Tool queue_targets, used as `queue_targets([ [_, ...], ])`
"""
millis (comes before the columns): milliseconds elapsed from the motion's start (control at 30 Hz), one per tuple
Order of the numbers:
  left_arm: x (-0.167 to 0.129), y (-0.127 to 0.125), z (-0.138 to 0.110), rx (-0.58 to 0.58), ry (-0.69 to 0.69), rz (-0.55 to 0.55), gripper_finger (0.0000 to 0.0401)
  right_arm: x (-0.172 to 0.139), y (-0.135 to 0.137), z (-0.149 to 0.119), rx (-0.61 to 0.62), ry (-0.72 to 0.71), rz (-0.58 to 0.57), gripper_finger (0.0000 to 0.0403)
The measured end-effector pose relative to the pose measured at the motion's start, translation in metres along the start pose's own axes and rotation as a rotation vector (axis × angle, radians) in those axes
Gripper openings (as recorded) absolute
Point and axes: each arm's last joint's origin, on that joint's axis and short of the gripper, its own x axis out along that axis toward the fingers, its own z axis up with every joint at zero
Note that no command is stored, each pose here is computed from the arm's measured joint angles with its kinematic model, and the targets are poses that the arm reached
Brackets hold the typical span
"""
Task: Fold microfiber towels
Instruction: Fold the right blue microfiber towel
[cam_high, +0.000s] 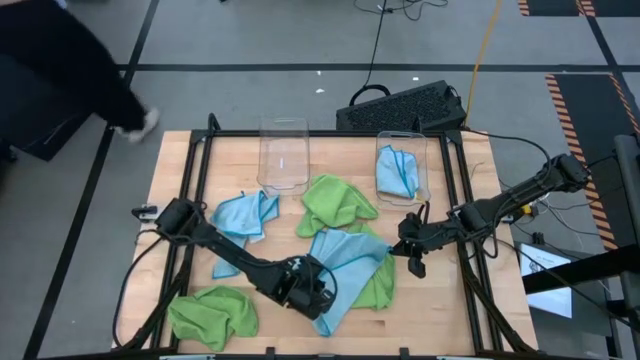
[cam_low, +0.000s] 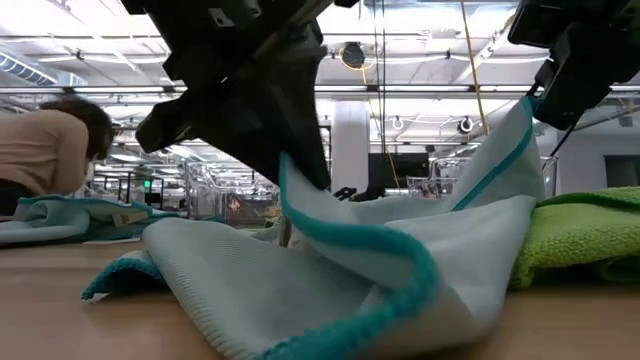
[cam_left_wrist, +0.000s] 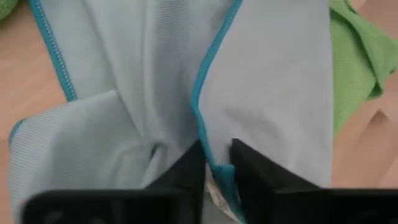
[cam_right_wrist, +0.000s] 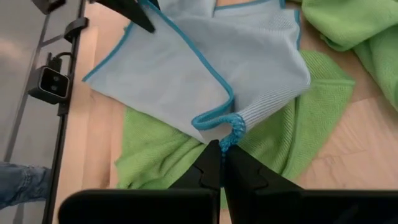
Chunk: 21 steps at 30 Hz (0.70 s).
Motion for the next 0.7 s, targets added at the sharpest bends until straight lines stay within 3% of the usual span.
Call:
queue_targets([
  [100,0.000,0.000,0.002,-0.002,0.017,-0.004,0.0012,0.000,0.001,0.000,-0.004,-0.002,0.009,0.0000],
  [267,-0.010,0.000,0.006,0.010,0.012,-0.009,0.0005,-0.005,0.002,0.001,-0.003,0.004,0.057,0.0000],
  [567,-0.081,0.001,0.048,0.175,-0.190,-0.075,0.0002,-0.030,0.003,0.008,0.077,-0.100,0.144,0.0000],
  [700,-0.117,0.006,0.066,0.259,-0.248,-0.129,0.0002,-0.053,0.013,0.026,0.100,-0.209,0.231,0.0000],
])
